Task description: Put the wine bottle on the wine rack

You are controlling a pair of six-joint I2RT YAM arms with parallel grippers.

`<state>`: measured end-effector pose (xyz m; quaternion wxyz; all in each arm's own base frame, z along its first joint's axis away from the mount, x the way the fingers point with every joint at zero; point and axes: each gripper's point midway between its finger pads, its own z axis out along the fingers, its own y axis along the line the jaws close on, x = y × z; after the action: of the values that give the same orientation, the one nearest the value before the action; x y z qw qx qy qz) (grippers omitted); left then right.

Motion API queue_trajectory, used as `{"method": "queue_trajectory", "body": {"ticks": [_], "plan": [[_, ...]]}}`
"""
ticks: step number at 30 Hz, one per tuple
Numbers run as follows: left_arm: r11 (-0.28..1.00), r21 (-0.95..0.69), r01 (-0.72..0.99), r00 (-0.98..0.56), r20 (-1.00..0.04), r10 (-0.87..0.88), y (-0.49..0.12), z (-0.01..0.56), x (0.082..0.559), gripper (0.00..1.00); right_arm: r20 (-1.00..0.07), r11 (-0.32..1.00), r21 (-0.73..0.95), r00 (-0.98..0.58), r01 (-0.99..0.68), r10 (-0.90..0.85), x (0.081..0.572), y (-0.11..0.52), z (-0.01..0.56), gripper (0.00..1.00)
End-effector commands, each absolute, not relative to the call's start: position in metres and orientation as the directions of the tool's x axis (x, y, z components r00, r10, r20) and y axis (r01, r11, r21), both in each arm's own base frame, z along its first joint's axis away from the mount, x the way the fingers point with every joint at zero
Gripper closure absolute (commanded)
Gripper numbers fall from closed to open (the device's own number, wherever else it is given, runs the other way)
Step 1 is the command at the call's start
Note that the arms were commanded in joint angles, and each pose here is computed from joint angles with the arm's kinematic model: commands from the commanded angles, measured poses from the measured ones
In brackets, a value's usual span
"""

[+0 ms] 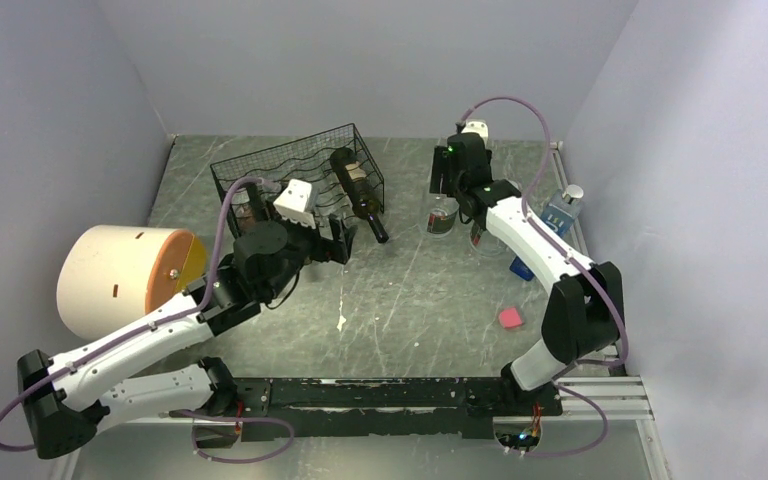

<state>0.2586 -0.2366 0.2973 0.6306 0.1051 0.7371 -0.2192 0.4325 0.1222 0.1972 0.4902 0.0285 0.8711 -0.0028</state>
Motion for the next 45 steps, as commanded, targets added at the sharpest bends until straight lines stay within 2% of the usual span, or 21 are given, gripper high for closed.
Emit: {"method": "queue_trajectory", "body": {"ticks": [1, 4, 7, 9, 13, 16, 23, 31, 40, 45], "plan": [[0.855, -0.303, 0.421, -0.224, -0.948, -0.226, -0.247, 0.315, 0.260, 0.03, -0.874, 1.000, -0.002, -0.485, -0.003, -0.003, 0.452, 0.126, 0.210, 0.29], [0.844, -0.364, 0.395, -0.287, -0.921, -0.263, -0.252, 0.307, 0.258, 0.03, -0.867, 0.997, -0.016, -0.497, -0.069, -0.048, 0.457, 0.135, 0.205, 0.31], [0.829, -0.393, 0.398, -0.331, -0.904, -0.270, -0.259, 0.301, 0.256, 0.03, -0.870, 0.995, -0.032, -0.487, -0.098, -0.076, 0.461, 0.138, 0.205, 0.38], [0.825, -0.404, 0.395, -0.351, -0.896, -0.271, -0.262, 0.297, 0.255, 0.04, -0.872, 0.994, -0.043, -0.481, -0.104, -0.088, 0.461, 0.137, 0.207, 0.51], [0.816, -0.436, 0.381, -0.370, -0.880, -0.298, -0.266, 0.295, 0.256, 0.04, -0.877, 0.994, -0.054, -0.472, -0.094, -0.092, 0.450, 0.131, 0.213, 0.83], [0.785, -0.471, 0.401, -0.402, -0.861, -0.312, -0.276, 0.292, 0.253, 0.04, -0.886, 0.997, -0.040, -0.458, -0.071, -0.068, 0.435, 0.129, 0.218, 0.91], [0.719, -0.544, 0.433, -0.494, -0.810, -0.315, -0.301, 0.276, 0.244, 0.02, -0.901, 0.999, 0.034, -0.433, 0.002, 0.032, 0.387, 0.134, 0.211, 0.99], [0.678, -0.599, 0.425, -0.568, -0.760, -0.315, -0.327, 0.257, 0.245, 0.03, -0.900, 0.994, 0.090, -0.422, 0.061, 0.108, 0.322, 0.145, 0.176, 1.00], [0.725, -0.623, 0.292, -0.460, -0.756, -0.465, -0.341, 0.245, 0.304, 0.04, -0.812, 0.952, 0.306, -0.515, 0.028, 0.276, 0.266, 0.162, 0.128, 1.00], [0.718, -0.643, 0.268, -0.510, -0.727, -0.461, -0.365, 0.226, 0.319, 0.05, -0.778, 0.939, 0.336, -0.543, 0.069, 0.318, 0.253, 0.156, 0.115, 1.00]]}}
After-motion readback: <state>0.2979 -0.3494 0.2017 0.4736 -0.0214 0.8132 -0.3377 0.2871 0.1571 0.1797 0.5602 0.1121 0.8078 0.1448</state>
